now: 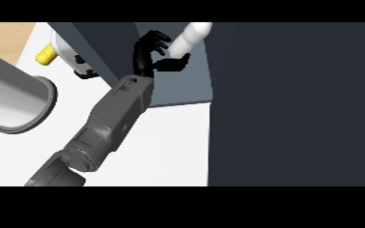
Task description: Pick up the bottled water, place it into the cabinet and close the cabinet
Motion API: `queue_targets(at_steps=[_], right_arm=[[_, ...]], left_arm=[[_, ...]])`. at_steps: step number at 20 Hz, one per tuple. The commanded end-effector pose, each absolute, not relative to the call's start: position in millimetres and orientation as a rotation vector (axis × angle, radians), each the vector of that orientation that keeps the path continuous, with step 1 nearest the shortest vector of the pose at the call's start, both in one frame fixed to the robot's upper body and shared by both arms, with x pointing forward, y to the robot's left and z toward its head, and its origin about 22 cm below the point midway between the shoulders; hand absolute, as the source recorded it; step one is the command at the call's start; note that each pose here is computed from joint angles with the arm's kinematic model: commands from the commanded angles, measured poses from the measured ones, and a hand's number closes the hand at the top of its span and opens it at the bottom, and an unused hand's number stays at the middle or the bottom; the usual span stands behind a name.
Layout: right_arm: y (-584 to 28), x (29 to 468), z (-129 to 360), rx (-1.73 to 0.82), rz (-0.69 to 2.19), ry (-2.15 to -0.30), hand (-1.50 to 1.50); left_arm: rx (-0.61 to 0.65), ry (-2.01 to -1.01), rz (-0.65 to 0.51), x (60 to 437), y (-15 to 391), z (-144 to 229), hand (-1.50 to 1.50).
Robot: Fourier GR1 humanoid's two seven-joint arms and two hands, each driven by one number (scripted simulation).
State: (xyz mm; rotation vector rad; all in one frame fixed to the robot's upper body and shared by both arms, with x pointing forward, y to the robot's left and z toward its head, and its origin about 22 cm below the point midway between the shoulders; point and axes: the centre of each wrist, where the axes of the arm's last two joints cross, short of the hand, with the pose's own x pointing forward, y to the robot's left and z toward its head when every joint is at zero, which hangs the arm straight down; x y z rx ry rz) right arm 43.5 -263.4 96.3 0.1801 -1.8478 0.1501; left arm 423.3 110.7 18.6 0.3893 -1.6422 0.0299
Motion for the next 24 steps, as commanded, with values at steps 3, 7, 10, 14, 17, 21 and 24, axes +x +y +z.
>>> queue_targets(at_steps=[3,7,10,14,17,21,24], right_arm=[[-262.0,45.4,104.4,0.232,0.124,-1.880,-1.50],[-265.0,42.6,102.4,0.226,0.136,-1.874,-1.50],[-269.9,47.8,99.5,0.249,0.162,-1.874,-1.50],[-264.6,41.3,110.9,0.270,0.148,-1.872,-1.50],[-263.9,36.5,105.9,0.278,0.151,-1.860,-1.50],[-266.6,39.1,100.1,0.279,0.154,-1.850,-1.50],[-266.4,42.2,105.1,0.250,0.156,-1.853,-1.50]], left_arm=[[0.512,-1.704,-0.039,432.4,126.0,27.2,-1.50],[0.582,-1.727,-0.055,436.9,116.8,38.0,-1.50],[0.562,-1.712,-0.035,432.7,101.1,34.9,-1.50],[0.432,-1.767,-0.096,441.1,97.5,55.2,-1.50],[0.297,-1.848,-0.016,446.6,96.9,71.7,-1.50],[0.133,-1.937,0.029,444.4,88.1,74.0,-1.50],[0.043,-1.924,0.013,445.3,83.4,78.9,-1.50]])
